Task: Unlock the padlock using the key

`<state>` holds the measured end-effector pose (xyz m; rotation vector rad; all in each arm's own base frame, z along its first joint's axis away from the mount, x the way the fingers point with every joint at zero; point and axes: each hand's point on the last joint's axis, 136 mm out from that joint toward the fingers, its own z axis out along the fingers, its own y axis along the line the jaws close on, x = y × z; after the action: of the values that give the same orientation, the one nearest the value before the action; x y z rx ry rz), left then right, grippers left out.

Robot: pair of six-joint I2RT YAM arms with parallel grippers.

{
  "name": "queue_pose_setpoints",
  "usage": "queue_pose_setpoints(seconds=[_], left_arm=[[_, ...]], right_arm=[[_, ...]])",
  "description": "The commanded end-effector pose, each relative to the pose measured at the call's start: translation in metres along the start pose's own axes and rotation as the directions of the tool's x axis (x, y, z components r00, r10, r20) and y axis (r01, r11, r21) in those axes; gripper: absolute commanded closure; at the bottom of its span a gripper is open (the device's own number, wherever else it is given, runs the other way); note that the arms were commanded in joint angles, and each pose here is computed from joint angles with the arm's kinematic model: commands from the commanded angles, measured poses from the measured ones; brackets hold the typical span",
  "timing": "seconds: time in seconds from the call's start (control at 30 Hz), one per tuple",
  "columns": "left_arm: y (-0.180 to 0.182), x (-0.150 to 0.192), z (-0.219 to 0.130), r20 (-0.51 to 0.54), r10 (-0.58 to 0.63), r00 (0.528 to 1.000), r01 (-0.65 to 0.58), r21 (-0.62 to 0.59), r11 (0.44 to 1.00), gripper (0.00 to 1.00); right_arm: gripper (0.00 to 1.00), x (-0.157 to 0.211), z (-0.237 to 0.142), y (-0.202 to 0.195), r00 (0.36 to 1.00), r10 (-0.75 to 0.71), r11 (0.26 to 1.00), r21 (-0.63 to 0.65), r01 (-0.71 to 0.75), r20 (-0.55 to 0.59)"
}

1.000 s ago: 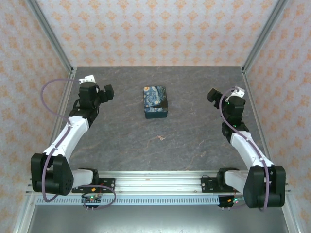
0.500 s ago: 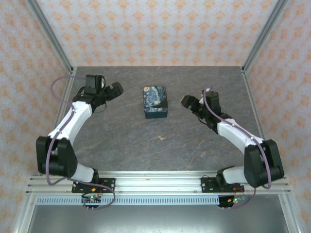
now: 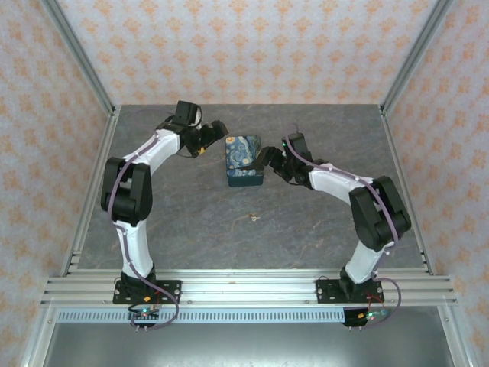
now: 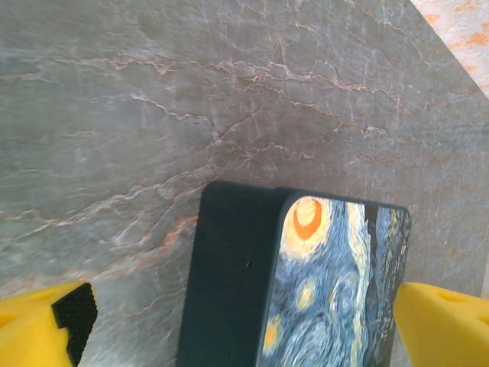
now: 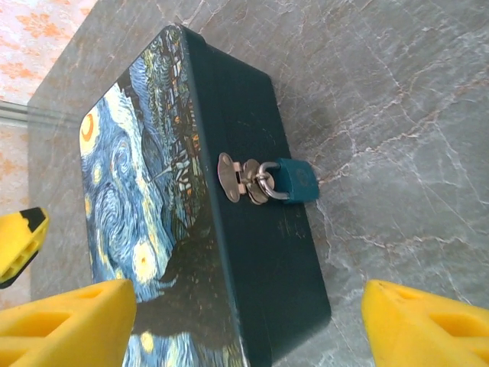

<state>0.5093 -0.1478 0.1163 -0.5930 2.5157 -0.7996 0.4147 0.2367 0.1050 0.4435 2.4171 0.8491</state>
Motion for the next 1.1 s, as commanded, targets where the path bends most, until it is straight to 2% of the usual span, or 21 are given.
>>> queue_pose_setpoints(seconds=[0.0, 0.3, 0.53, 0.67, 0.77, 0.87, 1.07], left_arm=[[-0.021, -0.005, 0.004, -0.013, -0.007, 1.000, 0.008, 0.043, 0.999, 0.00], [-0.035, 0.002, 0.030, -0.058, 0.015, 0.998, -0.012, 0.051, 0.999, 0.00], [-0.062, 0.019, 0.044, -0.113, 0.058, 0.992, -0.047, 0.097, 0.994, 0.00], [-0.085, 0.032, 0.054, -0.147, 0.095, 0.985, -0.074, 0.145, 0.987, 0.00], [-0.098, 0.029, 0.056, -0.131, 0.108, 0.985, -0.087, 0.159, 0.983, 0.00], [-0.101, 0.006, 0.043, -0.059, 0.104, 0.993, -0.095, 0.141, 0.985, 0.00], [-0.075, -0.030, -0.025, 0.076, 0.071, 0.995, -0.077, 0.083, 0.994, 0.00]], right_arm=[[0.24, 0.003, 0.010, 0.003, 1.000, -0.021, 0.999, 0.039, 0.021, -0.016], [0.27, 0.032, 0.029, 0.044, 0.994, -0.089, 0.996, -0.019, 0.088, -0.066], [0.27, 0.084, 0.028, 0.086, 0.981, -0.162, 0.982, -0.116, 0.150, -0.109], [0.27, 0.106, 0.019, 0.089, 0.976, -0.183, 0.976, -0.144, 0.165, -0.121], [0.27, 0.100, -0.001, 0.074, 0.982, -0.175, 0.979, -0.119, 0.166, -0.065], [0.27, 0.081, -0.027, 0.057, 0.985, -0.170, 0.982, -0.085, 0.169, -0.006], [0.27, 0.022, -0.053, 0.027, 0.990, -0.122, 0.992, -0.033, 0.124, 0.070]])
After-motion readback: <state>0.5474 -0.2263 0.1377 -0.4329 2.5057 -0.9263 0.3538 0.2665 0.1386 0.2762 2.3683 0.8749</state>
